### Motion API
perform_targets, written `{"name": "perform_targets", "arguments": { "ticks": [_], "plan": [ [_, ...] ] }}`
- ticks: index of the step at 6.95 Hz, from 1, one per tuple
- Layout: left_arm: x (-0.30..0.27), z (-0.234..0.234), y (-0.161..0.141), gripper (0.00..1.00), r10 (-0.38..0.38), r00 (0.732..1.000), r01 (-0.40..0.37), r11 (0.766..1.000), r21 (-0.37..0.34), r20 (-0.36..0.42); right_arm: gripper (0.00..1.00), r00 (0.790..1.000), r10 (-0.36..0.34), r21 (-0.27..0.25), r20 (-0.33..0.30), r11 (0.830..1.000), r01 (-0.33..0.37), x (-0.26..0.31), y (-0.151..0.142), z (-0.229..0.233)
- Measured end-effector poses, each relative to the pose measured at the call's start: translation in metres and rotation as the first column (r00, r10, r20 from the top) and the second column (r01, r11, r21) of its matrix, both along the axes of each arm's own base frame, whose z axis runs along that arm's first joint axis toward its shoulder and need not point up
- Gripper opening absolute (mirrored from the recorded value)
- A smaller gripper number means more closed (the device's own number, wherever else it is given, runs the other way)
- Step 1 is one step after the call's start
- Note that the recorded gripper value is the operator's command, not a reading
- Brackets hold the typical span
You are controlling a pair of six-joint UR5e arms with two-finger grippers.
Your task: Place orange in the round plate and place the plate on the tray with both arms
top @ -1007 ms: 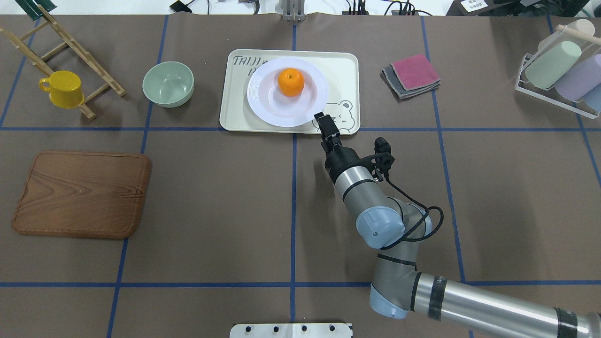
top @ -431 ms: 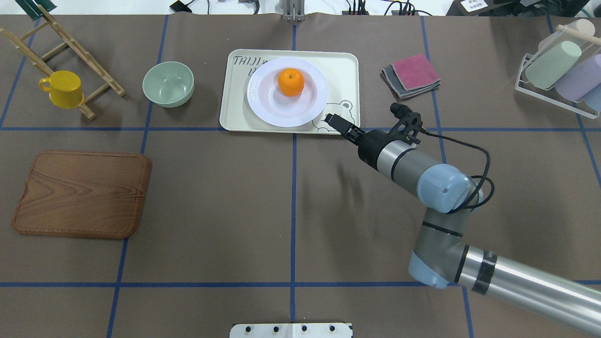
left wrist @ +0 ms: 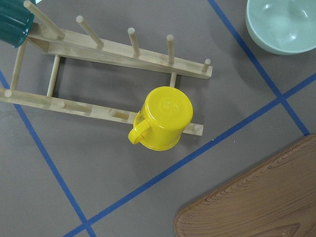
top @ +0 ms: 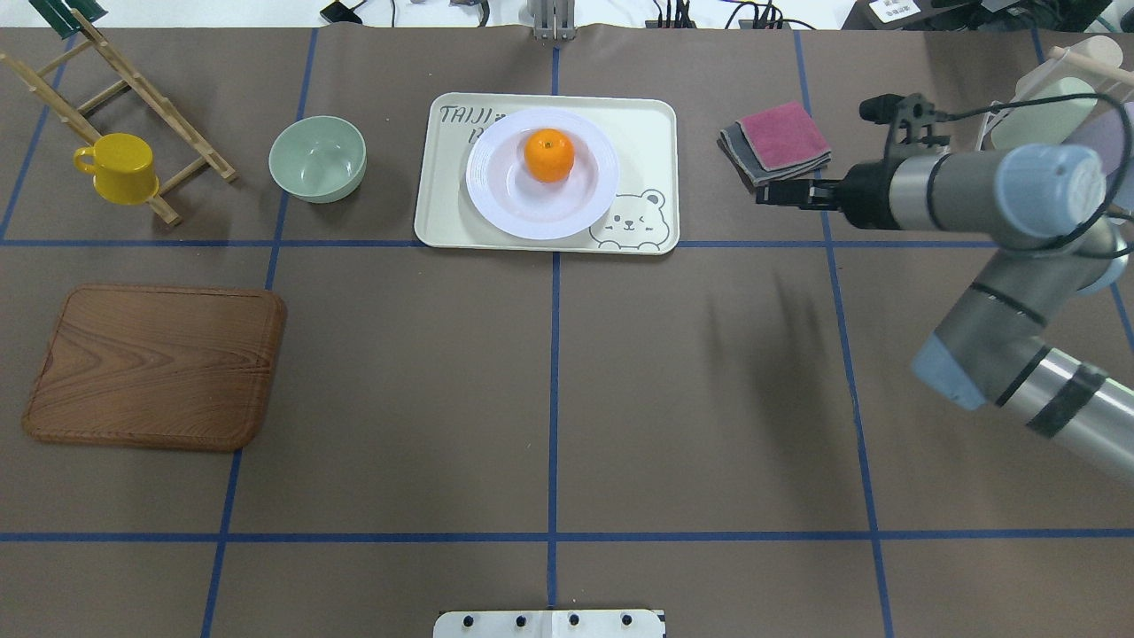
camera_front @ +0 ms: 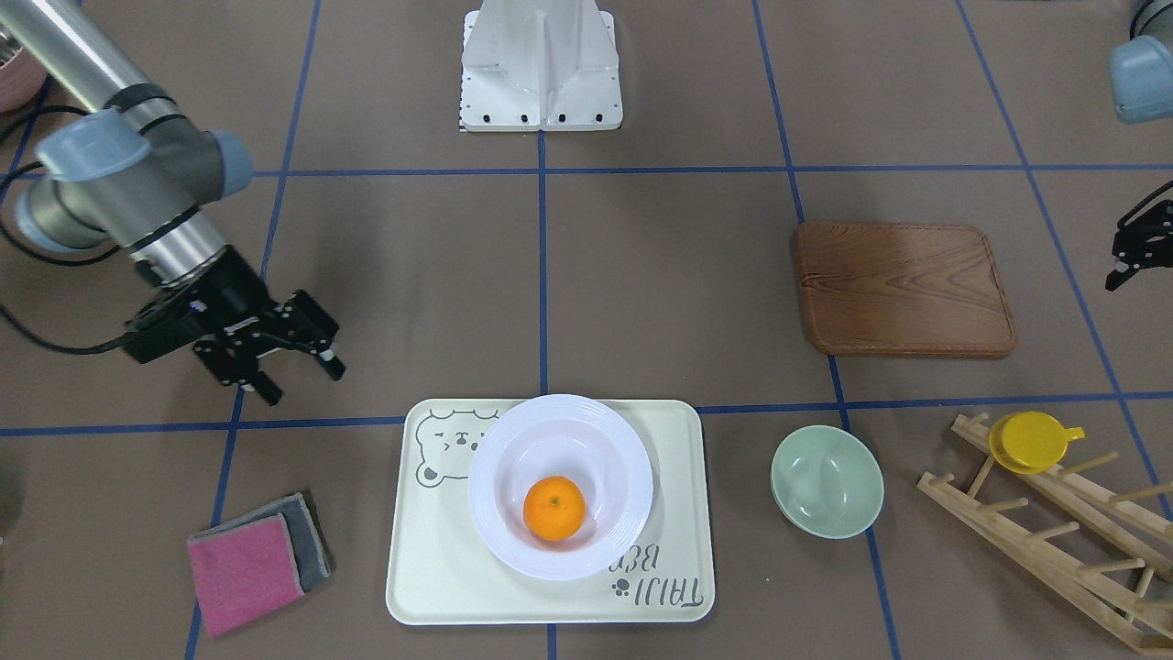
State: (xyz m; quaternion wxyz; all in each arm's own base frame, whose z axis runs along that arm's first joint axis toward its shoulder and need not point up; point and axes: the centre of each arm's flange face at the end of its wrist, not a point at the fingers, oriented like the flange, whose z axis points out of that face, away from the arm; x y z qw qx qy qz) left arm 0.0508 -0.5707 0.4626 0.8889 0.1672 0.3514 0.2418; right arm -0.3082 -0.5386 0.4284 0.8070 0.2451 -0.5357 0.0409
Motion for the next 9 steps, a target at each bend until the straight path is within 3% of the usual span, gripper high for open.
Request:
{"name": "perform_targets", "arguments": {
  "ticks": [1,2,4,7,8,9],
  "plan": [
    [-0.001,0.003,0.002,0.99,0.005,1.0,-0.005,1.0,0.0,0.002,1.0,0.993,-0.062,0.023,-0.096,0.998,0.064,0.051,-0.008,0.034],
    [-0.001,0.006,0.004,0.99,0.009,1.0,-0.009,1.0,0.002,0.004,1.0,0.973,-0.116,0.045,-0.201,0.991,0.127,0.096,-0.005,0.075],
    [-0.003,0.012,0.007,0.99,0.025,1.0,-0.025,1.0,0.011,0.012,1.0,0.892,-0.237,0.056,-0.386,0.959,0.279,0.179,0.007,0.144],
    [-0.009,0.029,0.012,0.99,0.051,0.998,-0.051,0.999,0.014,0.027,1.0,0.773,-0.39,-0.018,-0.5,0.897,0.441,0.294,0.01,0.187],
    [-0.021,0.036,0.014,0.99,0.042,0.999,-0.042,0.999,0.01,0.029,1.0,0.746,-0.423,-0.043,-0.514,0.882,0.47,0.322,0.014,0.191],
    [-0.035,0.046,0.018,0.99,0.023,0.999,-0.022,1.0,-0.005,0.031,1.0,0.734,-0.442,-0.061,-0.517,0.874,0.483,0.338,0.018,0.19]
  ]
}}
